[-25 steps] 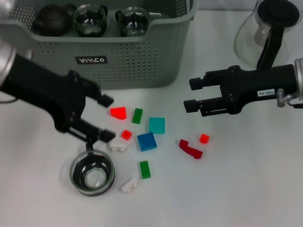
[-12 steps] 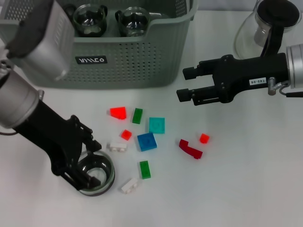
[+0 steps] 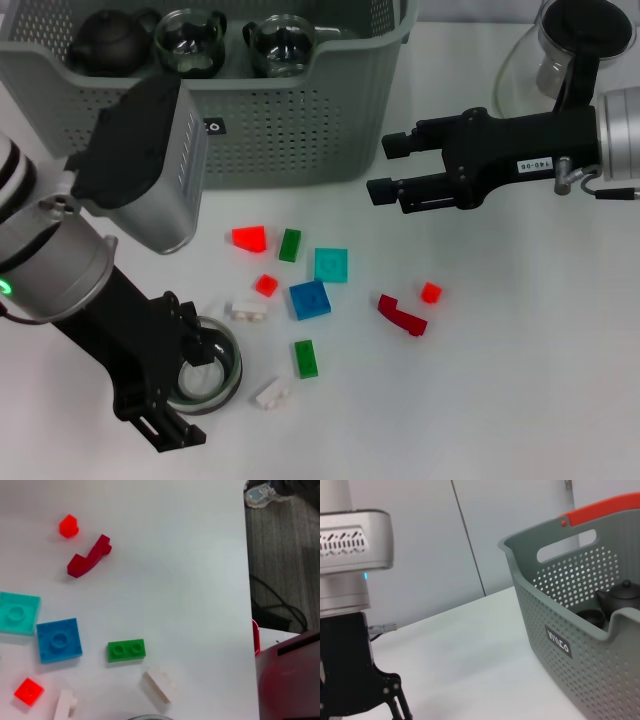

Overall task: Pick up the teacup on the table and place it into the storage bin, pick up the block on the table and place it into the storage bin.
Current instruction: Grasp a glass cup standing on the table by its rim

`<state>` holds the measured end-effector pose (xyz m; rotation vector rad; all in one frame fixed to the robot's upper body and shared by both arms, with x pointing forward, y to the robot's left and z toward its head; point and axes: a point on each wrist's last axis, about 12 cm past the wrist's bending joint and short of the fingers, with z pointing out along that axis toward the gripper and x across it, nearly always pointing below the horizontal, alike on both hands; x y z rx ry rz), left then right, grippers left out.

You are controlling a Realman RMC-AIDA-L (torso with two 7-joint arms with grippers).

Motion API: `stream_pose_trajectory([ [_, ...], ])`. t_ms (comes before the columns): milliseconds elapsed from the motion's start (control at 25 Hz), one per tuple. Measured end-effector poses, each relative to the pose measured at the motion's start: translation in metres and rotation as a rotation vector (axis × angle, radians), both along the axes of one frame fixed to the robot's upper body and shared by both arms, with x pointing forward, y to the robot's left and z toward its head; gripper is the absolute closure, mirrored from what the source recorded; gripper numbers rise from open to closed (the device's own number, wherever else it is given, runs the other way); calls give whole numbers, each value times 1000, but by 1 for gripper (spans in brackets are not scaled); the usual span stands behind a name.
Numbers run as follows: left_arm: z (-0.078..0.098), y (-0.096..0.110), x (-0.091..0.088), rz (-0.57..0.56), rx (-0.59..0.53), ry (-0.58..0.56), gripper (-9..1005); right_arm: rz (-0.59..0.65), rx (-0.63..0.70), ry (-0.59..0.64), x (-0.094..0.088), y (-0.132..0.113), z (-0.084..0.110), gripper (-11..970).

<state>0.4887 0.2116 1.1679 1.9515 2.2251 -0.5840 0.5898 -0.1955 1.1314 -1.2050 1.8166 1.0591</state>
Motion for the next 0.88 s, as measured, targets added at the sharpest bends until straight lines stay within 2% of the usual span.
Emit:
stream_pose_trajectory([
  [560,-15,6,3,12,24,-39,186,-8,0,-28,2,5,-2,224],
  [880,-19,-1,3,-29,57,-50,186,-23,-5,-39,4,6,-2,225],
])
